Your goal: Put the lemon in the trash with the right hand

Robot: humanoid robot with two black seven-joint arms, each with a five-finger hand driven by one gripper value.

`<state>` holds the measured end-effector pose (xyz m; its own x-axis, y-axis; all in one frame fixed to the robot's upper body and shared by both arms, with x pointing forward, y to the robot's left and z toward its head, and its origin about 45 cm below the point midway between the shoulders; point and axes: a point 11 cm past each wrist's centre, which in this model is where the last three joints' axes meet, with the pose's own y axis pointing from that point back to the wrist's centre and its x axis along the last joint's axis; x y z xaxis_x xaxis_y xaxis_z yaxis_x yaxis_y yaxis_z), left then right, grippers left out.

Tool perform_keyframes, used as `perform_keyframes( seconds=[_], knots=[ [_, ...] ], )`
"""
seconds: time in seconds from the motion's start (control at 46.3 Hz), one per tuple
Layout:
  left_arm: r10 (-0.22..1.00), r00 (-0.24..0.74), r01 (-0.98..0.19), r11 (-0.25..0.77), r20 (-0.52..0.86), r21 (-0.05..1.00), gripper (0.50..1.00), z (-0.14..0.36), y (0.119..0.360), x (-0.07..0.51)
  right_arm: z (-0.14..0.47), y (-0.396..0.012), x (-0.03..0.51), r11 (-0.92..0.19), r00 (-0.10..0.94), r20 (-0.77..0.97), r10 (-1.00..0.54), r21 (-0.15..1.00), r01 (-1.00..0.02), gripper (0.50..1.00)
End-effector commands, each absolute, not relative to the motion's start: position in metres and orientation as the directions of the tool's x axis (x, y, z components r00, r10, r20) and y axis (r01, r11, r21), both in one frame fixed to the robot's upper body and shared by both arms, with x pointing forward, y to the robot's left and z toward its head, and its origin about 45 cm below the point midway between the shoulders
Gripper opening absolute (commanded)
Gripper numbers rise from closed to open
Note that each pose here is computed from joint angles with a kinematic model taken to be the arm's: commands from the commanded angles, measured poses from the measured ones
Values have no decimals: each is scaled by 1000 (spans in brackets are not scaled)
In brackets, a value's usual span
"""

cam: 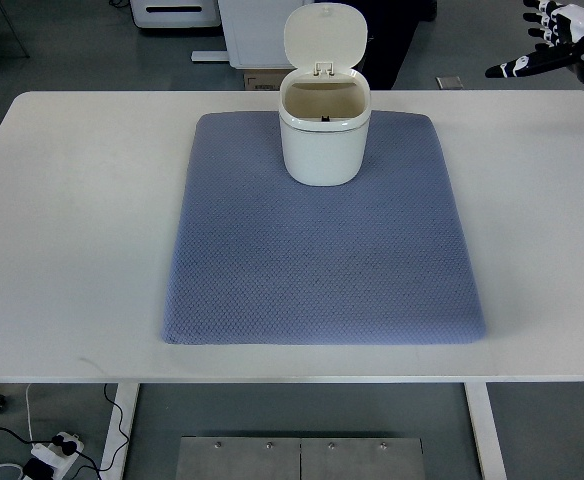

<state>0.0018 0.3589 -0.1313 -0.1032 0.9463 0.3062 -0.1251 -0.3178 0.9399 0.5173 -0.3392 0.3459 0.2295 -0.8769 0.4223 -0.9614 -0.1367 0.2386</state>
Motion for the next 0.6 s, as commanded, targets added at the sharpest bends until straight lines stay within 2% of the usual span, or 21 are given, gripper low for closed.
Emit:
perform_keyframes(
  seconds=[0.0, 0.583],
  knots=[
    [946, -103, -125, -318, 306, 940, 1000, -131, 359, 2, 338, -350, 514, -120, 208, 388, -898, 239, -964, 1000],
    [947, -103, -125, -317, 305, 940, 1000, -131, 358, 2, 292, -380, 494, -53, 59, 20, -998, 204, -978, 1000]
  ],
)
